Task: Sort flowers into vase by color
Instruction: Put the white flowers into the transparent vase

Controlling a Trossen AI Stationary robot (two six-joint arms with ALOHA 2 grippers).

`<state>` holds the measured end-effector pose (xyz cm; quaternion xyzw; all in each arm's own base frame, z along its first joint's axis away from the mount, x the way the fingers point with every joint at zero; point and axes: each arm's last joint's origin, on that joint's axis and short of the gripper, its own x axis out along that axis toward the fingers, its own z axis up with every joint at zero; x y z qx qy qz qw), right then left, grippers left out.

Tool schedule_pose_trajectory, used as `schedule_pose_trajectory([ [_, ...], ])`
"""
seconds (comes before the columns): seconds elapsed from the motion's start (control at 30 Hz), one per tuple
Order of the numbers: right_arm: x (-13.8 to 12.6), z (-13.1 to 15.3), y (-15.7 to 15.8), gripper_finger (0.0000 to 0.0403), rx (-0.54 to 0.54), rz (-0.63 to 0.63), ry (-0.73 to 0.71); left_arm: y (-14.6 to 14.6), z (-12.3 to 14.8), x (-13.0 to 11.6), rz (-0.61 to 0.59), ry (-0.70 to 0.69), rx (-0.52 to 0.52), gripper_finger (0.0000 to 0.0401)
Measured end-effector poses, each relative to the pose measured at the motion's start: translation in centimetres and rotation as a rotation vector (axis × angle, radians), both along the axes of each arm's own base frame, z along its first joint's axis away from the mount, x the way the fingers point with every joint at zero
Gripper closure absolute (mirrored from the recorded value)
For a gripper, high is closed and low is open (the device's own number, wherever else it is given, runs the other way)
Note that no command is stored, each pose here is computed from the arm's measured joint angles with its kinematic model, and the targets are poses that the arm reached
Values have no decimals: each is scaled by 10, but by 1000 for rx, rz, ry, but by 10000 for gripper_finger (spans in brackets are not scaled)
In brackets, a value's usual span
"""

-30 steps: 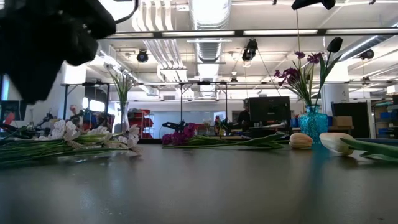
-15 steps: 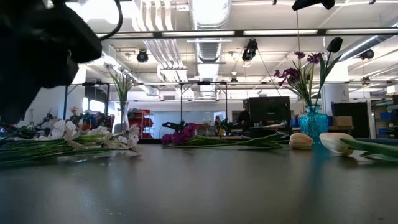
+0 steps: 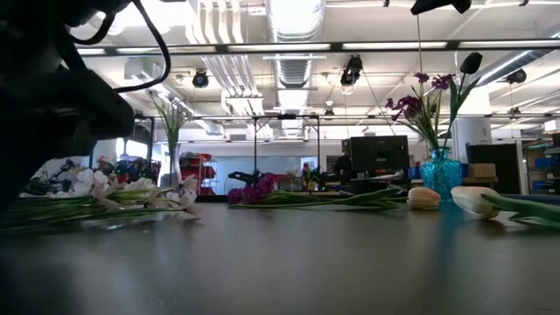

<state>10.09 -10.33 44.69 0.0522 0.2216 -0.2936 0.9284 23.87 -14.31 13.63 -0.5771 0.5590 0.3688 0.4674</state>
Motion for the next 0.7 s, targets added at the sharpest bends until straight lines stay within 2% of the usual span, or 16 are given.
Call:
schedule_pose_trajectory([
  [0.13, 0, 0, 0, 390, -3, 1, 0, -2, 0, 2, -36, -11, -7, 300],
  [0.3, 1, 2, -1, 390, -14, 0, -12, 2, 9, 0, -89, -52, 58, 383],
  [0.5, 1, 2, -1, 390, -16, -1, -15, 8, 37, -3, -57, -217, 122, 396],
  [0.6, 0, 2, -1, 390, -17, -1, -16, 16, 58, -6, 9, -335, 225, 398],
  [0.7, 0, 2, -1, 390, -17, -1, -16, 31, 80, -13, 104, -429, 407, 399],
])
